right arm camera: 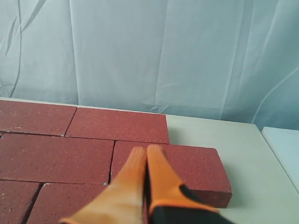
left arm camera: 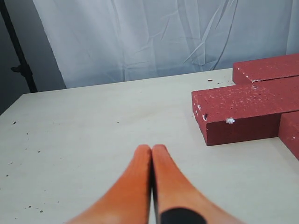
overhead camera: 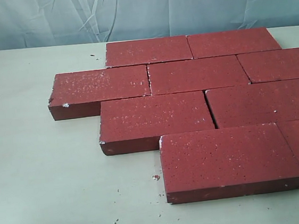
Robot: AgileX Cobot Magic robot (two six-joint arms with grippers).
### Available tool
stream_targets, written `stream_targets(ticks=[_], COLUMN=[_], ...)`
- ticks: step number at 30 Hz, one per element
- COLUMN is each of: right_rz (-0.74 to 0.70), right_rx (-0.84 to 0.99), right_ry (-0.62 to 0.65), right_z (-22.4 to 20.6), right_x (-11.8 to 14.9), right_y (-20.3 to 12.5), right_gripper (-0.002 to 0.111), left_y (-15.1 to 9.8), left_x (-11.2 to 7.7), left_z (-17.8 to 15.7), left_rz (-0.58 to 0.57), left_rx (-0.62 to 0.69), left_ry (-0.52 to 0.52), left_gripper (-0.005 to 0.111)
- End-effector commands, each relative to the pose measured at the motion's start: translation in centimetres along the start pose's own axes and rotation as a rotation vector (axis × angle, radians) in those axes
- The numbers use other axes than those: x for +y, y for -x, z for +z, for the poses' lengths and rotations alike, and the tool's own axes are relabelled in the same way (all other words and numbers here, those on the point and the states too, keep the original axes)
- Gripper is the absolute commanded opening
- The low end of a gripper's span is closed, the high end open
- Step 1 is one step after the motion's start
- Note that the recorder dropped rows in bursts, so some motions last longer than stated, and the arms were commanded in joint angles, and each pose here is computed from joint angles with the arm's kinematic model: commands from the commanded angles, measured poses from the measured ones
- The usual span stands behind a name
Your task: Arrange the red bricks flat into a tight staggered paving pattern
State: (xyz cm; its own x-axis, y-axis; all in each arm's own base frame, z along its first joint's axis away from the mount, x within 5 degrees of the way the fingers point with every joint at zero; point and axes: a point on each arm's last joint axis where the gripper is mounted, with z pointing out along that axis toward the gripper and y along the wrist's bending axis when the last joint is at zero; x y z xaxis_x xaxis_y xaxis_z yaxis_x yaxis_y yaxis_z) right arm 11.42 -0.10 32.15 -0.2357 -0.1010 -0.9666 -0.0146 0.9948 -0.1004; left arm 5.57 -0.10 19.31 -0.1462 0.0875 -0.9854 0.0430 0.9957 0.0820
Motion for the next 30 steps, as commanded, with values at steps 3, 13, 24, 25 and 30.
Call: stream_targets(ticks=[3, 13, 24, 25, 30], right_rz=[-0.058, -0.065, -0.042, -0.04, 0.031], right_rx=[-0.084, -0.207, -0.296, -0.296, -0.263], right_ry=[-0.028, -0.032, -0.04, -0.04, -0.026], right_z=[0.1, -1.6, -2.9, -2.9, -2.9], right_x=[-0.2, 0.7, 1.2, 1.2, 1.2], right_y=[0.0, -7.5, -11.8, -11.8, -12.2], right_gripper=[-0.001, -0.001, -0.001, -0.001, -0.001], left_y=[0.0, 0.0, 0.0, 0.0, 0.0], left_x=[0.0, 0.0, 0.0, 0.0, 0.0], left_z=[0.0, 0.0, 0.0, 0.0, 0.0], left_rz=[-0.003, -0.003, 0.005, 0.005, 0.005], left_rx=[-0.011, -0.011, -0.014, -0.014, -0.014], left_ry=[0.0, 0.0, 0.0, 0.0, 0.0], left_gripper=[0.0, 0.0, 0.0, 0.0, 0.0])
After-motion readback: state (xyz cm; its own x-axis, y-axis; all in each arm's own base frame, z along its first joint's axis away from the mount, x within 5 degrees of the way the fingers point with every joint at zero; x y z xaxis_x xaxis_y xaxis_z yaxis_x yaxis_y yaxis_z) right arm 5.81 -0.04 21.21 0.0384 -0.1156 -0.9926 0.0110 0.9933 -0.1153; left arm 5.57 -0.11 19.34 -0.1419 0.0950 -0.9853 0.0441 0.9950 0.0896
